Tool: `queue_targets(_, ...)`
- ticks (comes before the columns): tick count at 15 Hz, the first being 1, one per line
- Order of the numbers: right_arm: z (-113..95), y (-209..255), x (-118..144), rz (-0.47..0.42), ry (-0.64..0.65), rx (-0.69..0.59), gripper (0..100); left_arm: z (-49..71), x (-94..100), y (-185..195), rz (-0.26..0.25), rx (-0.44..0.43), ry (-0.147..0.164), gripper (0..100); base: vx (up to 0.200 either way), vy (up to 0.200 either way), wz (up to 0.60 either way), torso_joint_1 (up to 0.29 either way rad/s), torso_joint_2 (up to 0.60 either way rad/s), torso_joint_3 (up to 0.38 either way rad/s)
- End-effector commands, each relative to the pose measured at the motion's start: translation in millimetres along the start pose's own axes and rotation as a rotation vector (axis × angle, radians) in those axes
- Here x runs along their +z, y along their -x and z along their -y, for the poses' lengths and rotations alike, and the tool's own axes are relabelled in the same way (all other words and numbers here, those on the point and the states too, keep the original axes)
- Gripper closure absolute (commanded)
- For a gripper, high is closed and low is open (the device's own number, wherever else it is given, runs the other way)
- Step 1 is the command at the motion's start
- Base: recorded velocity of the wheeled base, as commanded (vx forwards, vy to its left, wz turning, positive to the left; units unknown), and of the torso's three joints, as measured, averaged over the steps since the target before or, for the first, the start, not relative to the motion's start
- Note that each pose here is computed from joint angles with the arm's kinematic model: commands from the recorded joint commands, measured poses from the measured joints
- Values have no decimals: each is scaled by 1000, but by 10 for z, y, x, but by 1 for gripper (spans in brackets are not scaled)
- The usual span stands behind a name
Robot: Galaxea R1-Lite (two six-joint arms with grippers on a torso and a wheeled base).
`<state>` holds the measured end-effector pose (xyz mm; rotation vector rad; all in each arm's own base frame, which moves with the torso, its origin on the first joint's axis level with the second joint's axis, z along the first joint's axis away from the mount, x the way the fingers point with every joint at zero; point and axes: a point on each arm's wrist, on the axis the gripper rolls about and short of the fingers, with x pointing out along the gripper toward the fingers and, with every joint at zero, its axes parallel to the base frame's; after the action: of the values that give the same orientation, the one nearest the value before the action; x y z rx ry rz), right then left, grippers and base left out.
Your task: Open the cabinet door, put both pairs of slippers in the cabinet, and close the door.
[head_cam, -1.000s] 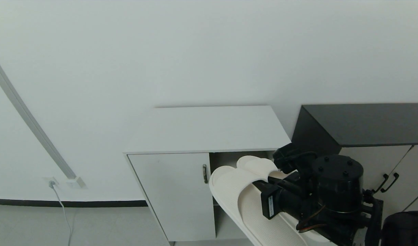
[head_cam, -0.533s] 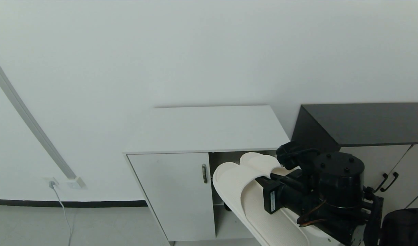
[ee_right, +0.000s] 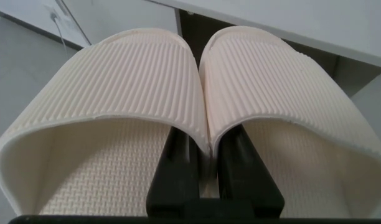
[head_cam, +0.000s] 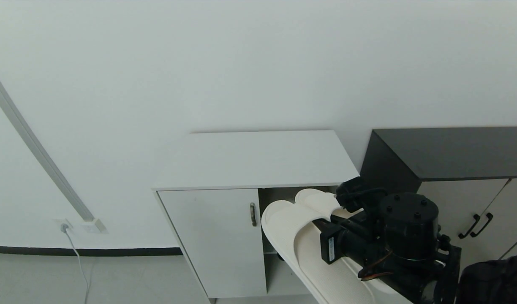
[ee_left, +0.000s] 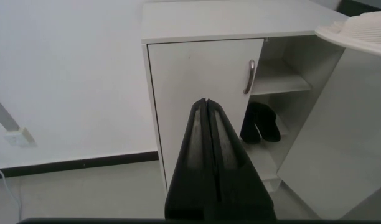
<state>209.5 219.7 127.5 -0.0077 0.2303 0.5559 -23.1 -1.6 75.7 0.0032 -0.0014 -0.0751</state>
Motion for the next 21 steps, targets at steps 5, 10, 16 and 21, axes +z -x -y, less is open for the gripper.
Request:
queue_targets(5,-8,-22,-37,-12,4,0,100,0,0,-1,-1,0,0,100,0,0,0,-106,254,139)
queue_targets(10,-15,-37,-54,-18,6,2,100,0,0,-1,-1,0,0,100,0,0,0,-201,473,267)
queue_targets(16,-14,-35,-58,-20,6,2,100,0,0,-1,-1,-2,0,100,0,0,0,-222,540,317)
queue_targets(21,-14,-38,-62,-21,5,2,100,0,0,-1,-1,-2,0,100,0,0,0,-191,515,323)
